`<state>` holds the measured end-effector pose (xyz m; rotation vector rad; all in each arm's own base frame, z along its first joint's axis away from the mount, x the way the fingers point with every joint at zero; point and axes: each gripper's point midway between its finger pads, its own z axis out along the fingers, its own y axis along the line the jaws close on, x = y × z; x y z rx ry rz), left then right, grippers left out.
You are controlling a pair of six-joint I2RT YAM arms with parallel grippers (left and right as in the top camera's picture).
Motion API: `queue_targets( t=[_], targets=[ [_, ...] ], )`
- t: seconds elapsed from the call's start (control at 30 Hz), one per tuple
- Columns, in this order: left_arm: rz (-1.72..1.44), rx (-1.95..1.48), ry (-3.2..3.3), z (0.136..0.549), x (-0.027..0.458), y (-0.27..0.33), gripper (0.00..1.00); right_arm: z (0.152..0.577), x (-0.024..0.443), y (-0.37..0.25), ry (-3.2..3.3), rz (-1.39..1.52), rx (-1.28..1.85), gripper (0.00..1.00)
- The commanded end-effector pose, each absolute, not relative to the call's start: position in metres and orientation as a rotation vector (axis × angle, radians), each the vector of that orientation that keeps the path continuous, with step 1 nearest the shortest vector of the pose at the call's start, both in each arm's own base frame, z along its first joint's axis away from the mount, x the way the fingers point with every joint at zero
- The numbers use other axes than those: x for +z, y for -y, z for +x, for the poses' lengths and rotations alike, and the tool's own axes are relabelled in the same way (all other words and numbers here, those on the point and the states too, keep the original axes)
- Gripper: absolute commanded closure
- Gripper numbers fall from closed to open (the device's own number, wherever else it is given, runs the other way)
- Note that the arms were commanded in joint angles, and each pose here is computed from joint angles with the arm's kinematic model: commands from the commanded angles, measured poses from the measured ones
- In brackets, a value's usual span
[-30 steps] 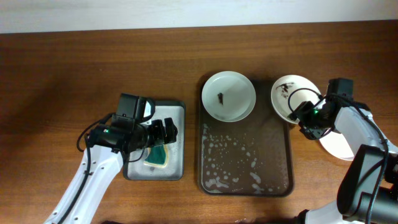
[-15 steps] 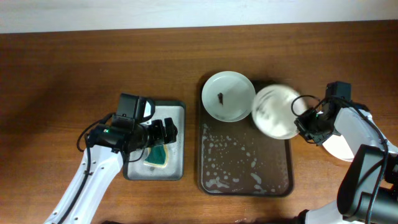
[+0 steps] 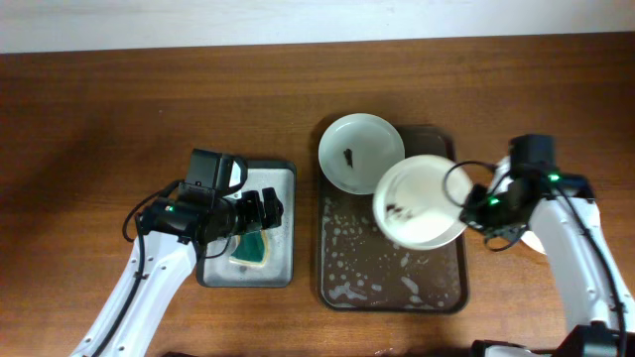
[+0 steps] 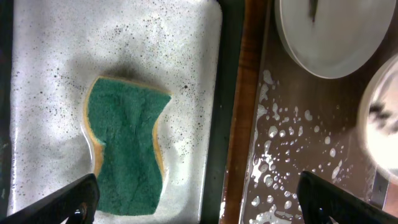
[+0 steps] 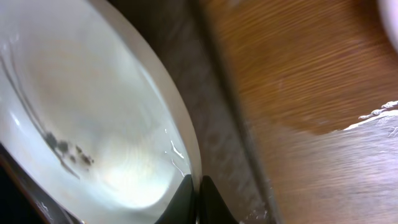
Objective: Clean dirty plates on tray and stack at the side
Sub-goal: 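Grip the white plate rim with the right gripper and drag it toward tray center, then grasp the sponge again with the left gripper and lift it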
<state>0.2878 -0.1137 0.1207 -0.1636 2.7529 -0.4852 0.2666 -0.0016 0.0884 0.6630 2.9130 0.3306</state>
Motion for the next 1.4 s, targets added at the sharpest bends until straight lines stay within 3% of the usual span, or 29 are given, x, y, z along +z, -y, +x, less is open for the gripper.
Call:
queue_targets(
  t=[0.0,0.13,0.2,0.33,0.5,0.7,0.83,0.9,0.93,0.97,1.03,1.17,1.2,1.23,1.37],
  targets=[
    [-0.155,-0.495,-2.74,0.288,0.124,0.113,0.0,0.241,0.063,-0.031,-3.037,0.514,0.326,0.96],
    [-0.155,-0.495,-2.74,0.288,0.124,0.113,0.0,0.224,0.031,-0.04,-3.044,0.664,0.302,0.96],
    [-0.155,-0.495,-2.74,0.288,0.124,0.113,0.01,0.227,0.032,-0.04,-3.033,0.635,0.303,0.74],
    [-0.156,-0.495,-2.74,0.288,0.124,0.113,0.0,0.264,0.087,-0.039,-2.882,0.255,0.293,0.68],
    [-0.165,-0.451,-2.74,0.29,0.122,0.108,0.0,0.276,0.163,-0.045,-2.643,0.059,0.319,0.68],
    [-0.218,-0.02,-2.78,0.277,0.071,0.06,0.39,0.256,0.175,-0.046,-2.634,0.058,0.338,0.67],
    [-0.198,-0.116,-2.916,0.249,0.014,0.072,0.4,0.25,0.169,-0.046,-2.674,0.065,0.342,0.67],
    [-0.195,-0.157,-2.947,0.243,-0.001,0.077,0.46,0.25,0.169,-0.046,-2.674,0.066,0.342,0.67],
    [-0.19,-0.2,-2.958,0.242,-0.005,0.082,0.52,0.25,0.169,-0.046,-2.674,0.066,0.342,0.67],
    [-0.188,-0.229,-2.968,0.243,-0.009,0.086,0.66,0.25,0.169,-0.046,-2.674,0.069,0.343,0.67],
    [-0.198,-0.229,-2.968,0.246,-0.014,0.087,1.0,0.25,0.169,-0.046,-2.675,0.099,0.35,0.67],
    [-0.21,-0.234,-2.963,0.252,-0.006,0.089,1.0,0.248,0.169,-0.049,-2.679,0.096,0.37,0.68],
    [-0.212,-0.229,-2.973,0.254,0.0,0.089,0.86,0.248,0.169,-0.049,-2.679,0.097,0.37,0.68],
    [-0.213,-0.224,-2.983,0.257,0.008,0.09,0.81,0.248,0.169,-0.049,-2.679,0.096,0.37,0.68],
    [-0.109,-0.222,-2.967,0.278,0.045,0.096,0.46,0.248,0.169,-0.049,-2.679,0.096,0.37,0.68]
  ],
)
